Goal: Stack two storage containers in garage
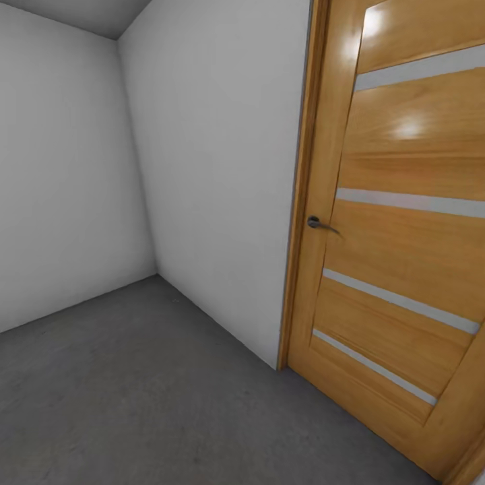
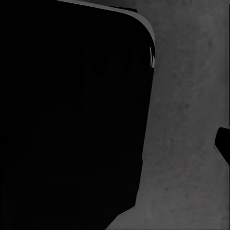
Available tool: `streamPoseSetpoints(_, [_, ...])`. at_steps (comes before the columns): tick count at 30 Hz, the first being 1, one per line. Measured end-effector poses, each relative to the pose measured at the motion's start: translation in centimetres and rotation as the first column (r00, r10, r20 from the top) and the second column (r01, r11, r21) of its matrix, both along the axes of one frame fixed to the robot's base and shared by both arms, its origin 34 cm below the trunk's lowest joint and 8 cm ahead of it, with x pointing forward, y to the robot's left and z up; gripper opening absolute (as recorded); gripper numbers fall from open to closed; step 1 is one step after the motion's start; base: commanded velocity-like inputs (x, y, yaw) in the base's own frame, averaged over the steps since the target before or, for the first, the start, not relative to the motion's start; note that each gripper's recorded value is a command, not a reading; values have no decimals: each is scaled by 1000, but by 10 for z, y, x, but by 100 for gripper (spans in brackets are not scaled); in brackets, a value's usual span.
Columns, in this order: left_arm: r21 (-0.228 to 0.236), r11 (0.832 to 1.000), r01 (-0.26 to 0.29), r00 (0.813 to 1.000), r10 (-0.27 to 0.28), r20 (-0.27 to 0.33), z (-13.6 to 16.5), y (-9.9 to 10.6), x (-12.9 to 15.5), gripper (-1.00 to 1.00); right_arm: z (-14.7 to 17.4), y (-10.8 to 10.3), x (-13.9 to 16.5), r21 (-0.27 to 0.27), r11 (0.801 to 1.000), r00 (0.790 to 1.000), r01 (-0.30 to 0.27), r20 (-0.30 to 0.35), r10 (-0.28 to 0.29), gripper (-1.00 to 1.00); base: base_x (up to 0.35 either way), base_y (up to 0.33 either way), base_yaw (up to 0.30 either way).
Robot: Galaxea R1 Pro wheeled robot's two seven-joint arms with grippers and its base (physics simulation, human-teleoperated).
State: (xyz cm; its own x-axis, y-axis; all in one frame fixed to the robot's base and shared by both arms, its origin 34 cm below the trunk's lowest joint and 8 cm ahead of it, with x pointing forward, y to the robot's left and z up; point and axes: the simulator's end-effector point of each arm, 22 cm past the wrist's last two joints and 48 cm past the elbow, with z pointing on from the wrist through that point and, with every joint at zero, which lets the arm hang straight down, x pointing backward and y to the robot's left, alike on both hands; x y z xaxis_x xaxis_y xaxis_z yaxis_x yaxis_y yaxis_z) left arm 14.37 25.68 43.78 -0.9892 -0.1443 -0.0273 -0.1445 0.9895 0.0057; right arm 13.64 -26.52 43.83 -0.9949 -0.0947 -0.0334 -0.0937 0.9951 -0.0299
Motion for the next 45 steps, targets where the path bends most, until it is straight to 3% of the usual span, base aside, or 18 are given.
streamPoseSetpoints(25, [2, 1000, 1, 1000, -1, 4, 0, 0, 1, 100, 0, 1, 0, 4, 1000, 1000, 9, 0, -9, 100, 331, 0, -5])
streamPoseSetpoints(32, [3, 1000, 2, 1000, -2, 9, 0, 0, 2, 100, 0, 4, -1, 12, 1000, 1000, 5, -3, -5, 100, 251, 0, -202])
streamPoseSetpoints(45, [7, 1000, 1, 1000, -1, 10, 0, 2, 3, 100, 0, 3, -1, 13, 1000, 1000, 8, -5, -8, 100, 18, 0, -282])
